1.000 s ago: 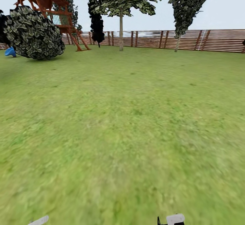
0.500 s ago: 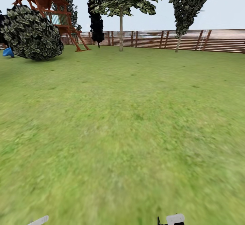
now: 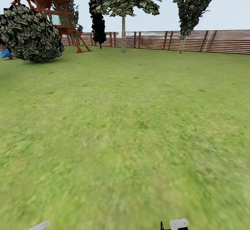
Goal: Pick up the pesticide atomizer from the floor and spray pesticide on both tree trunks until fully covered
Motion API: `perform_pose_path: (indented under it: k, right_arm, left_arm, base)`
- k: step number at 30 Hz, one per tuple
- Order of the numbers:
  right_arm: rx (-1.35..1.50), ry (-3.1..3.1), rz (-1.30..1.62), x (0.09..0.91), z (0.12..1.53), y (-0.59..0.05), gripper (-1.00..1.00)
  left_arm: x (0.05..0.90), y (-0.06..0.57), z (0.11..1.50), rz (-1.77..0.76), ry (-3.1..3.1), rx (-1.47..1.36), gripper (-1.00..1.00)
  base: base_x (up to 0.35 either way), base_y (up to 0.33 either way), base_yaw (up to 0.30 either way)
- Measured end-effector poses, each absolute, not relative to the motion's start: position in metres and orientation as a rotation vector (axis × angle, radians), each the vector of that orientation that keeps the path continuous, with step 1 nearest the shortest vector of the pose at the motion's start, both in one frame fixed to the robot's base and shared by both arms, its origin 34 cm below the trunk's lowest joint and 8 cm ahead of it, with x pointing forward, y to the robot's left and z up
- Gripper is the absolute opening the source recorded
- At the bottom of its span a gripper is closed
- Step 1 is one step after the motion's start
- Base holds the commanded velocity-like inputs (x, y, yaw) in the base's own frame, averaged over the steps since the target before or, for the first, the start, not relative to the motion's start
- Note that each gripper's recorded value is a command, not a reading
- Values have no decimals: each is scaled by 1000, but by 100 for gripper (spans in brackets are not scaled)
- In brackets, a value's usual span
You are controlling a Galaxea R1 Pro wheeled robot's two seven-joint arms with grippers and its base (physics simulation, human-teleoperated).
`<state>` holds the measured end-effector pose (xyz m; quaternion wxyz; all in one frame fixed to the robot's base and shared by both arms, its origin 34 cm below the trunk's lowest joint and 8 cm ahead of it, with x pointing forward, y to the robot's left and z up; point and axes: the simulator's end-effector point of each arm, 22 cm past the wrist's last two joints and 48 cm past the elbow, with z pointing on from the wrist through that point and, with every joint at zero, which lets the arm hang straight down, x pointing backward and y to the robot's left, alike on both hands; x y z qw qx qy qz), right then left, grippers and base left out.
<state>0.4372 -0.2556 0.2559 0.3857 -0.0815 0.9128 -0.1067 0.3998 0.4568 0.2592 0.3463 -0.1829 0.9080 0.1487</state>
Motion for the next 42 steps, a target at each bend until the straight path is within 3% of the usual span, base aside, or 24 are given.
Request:
perform_pose_path:
  k: [42]
  right_arm:
    - [-208, 2325, -274, 437, 256, -257, 100]
  left_arm:
    - [400, 456, 259, 384, 2357, -474, -100]
  base:
    - [339, 0, 0]
